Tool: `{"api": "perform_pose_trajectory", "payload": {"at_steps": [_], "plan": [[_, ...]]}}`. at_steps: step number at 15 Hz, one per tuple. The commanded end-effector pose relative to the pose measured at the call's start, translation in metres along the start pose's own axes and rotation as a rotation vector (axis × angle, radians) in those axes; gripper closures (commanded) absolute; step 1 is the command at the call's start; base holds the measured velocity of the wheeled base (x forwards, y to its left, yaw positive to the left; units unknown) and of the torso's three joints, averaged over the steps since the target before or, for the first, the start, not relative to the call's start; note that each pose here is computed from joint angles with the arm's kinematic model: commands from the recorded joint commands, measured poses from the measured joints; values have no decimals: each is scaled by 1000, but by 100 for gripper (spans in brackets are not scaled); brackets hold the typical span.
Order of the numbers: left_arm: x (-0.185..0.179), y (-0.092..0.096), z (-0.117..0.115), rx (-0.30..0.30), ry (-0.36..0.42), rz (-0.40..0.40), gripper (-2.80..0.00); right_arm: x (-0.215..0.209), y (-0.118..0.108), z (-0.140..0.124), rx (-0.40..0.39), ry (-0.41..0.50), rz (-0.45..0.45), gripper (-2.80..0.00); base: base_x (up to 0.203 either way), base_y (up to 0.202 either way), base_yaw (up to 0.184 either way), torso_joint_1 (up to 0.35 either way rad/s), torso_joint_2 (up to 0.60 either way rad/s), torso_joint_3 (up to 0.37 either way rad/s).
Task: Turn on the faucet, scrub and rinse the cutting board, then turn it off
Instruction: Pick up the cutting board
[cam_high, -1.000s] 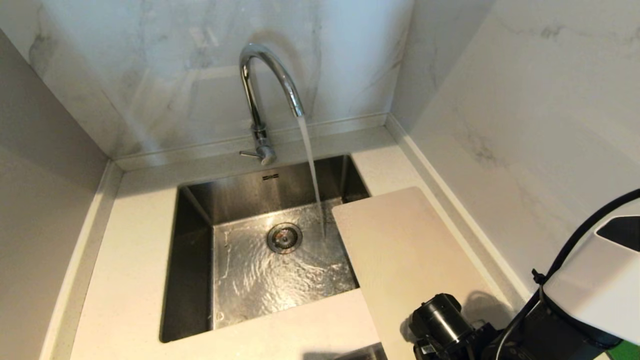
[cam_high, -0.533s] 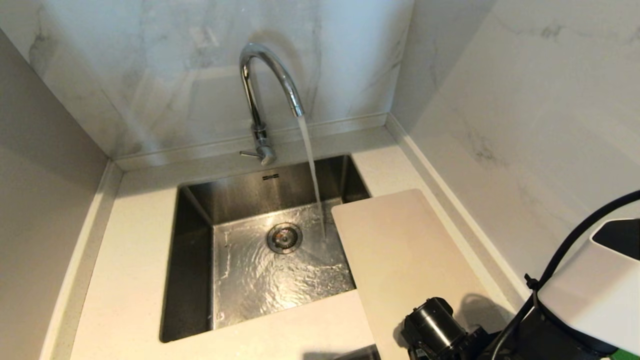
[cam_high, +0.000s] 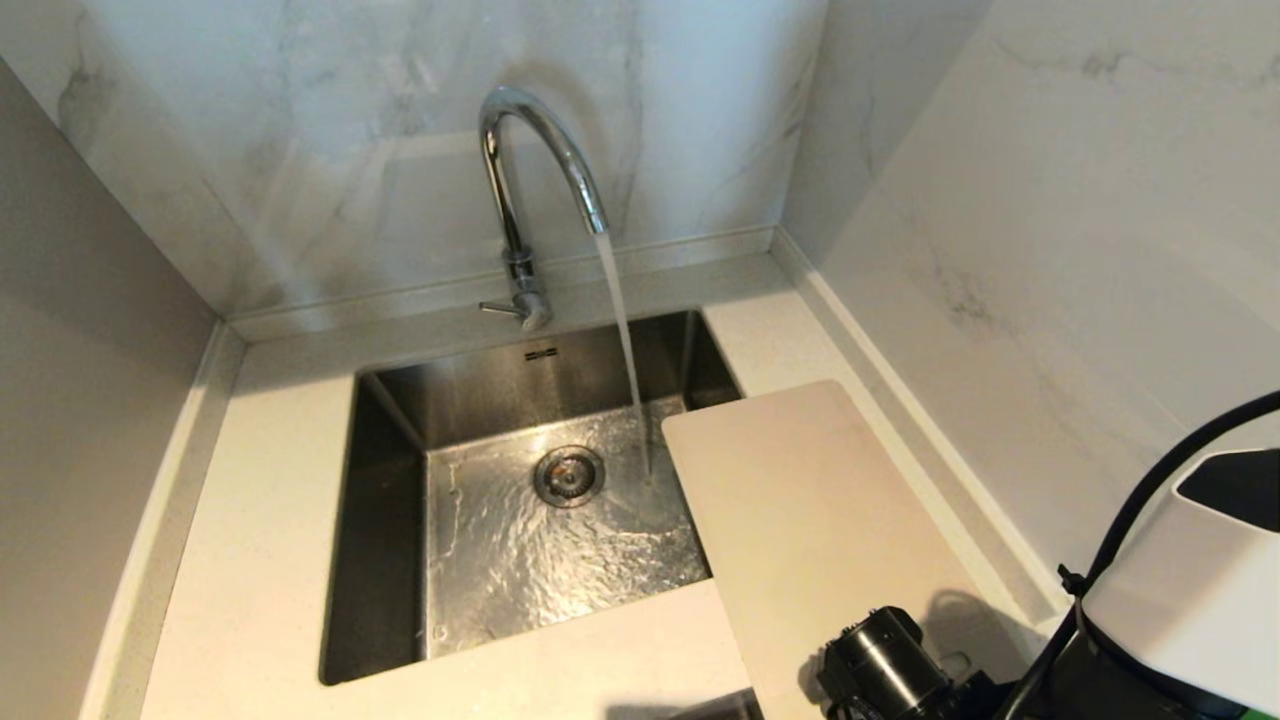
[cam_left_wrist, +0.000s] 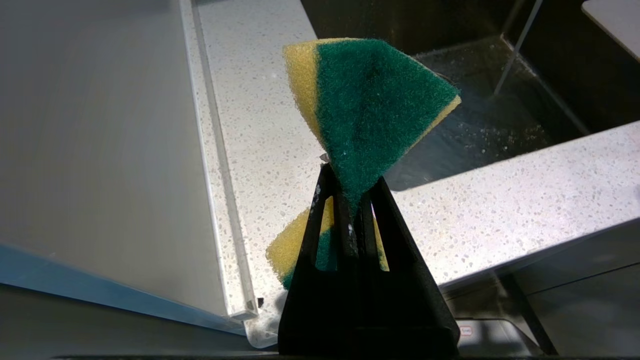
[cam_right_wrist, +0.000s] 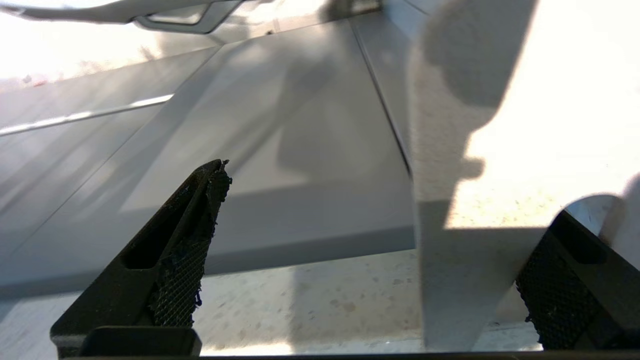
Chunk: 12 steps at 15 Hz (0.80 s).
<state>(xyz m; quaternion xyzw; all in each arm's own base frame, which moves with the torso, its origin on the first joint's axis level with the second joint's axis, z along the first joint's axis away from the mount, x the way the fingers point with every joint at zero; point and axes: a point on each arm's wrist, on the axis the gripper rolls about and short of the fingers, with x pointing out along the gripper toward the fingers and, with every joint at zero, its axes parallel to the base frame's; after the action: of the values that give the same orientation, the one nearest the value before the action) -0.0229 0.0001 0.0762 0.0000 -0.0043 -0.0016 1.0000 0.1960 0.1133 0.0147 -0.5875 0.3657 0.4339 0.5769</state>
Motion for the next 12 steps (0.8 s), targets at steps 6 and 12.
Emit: {"api": "perform_pose_trajectory", "payload": {"at_steps": [6,12], "plan": [[0,0,0,0,0,0,0,9,7,-5,2,3,0,-280,0,0,0,0,0,0],[0,0,0,0,-1,0,0,17,10,-5,-6,17,35,-280,0,0,0,0,0,0]]}}
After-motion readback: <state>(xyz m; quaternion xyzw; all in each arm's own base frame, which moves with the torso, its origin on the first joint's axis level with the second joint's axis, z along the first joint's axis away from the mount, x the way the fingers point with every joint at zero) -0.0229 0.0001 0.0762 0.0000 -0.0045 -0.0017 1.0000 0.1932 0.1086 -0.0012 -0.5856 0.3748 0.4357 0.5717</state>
